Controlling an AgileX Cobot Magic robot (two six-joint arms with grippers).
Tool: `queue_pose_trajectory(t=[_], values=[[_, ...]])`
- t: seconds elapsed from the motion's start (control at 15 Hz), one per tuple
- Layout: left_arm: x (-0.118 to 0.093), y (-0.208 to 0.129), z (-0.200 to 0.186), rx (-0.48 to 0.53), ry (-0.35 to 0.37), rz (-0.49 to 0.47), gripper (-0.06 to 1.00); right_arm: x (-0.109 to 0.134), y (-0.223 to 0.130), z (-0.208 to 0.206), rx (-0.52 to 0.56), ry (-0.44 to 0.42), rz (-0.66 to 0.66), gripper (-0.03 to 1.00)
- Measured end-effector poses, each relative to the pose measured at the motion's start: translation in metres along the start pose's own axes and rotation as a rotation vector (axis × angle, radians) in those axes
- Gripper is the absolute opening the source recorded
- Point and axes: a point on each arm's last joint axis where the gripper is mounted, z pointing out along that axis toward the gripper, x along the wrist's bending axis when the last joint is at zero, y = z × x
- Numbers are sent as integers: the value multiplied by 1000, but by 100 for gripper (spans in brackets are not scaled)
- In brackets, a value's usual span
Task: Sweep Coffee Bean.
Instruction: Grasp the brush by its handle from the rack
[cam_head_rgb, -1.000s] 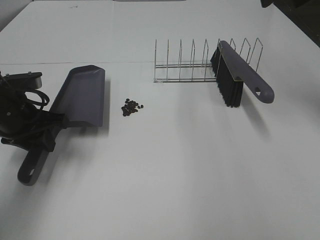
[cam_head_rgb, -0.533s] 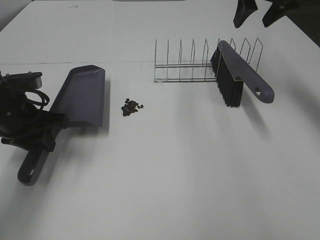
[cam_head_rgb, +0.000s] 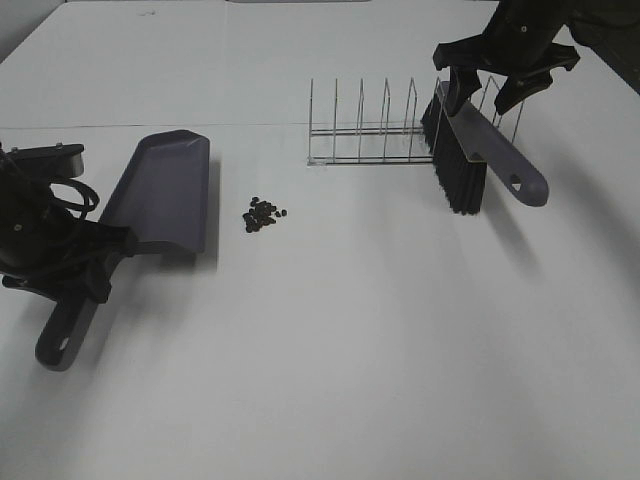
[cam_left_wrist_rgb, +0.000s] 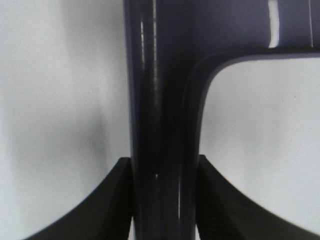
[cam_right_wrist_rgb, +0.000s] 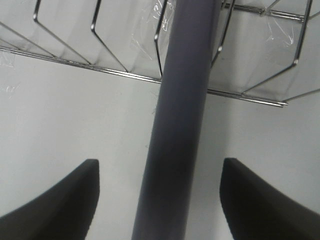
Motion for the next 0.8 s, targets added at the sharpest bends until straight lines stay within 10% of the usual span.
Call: queue_pose_trajectory(t=[0.8], values=[[0,0,0,-2,0,0,34,-11,-4,64,-7,-44,-11,52]])
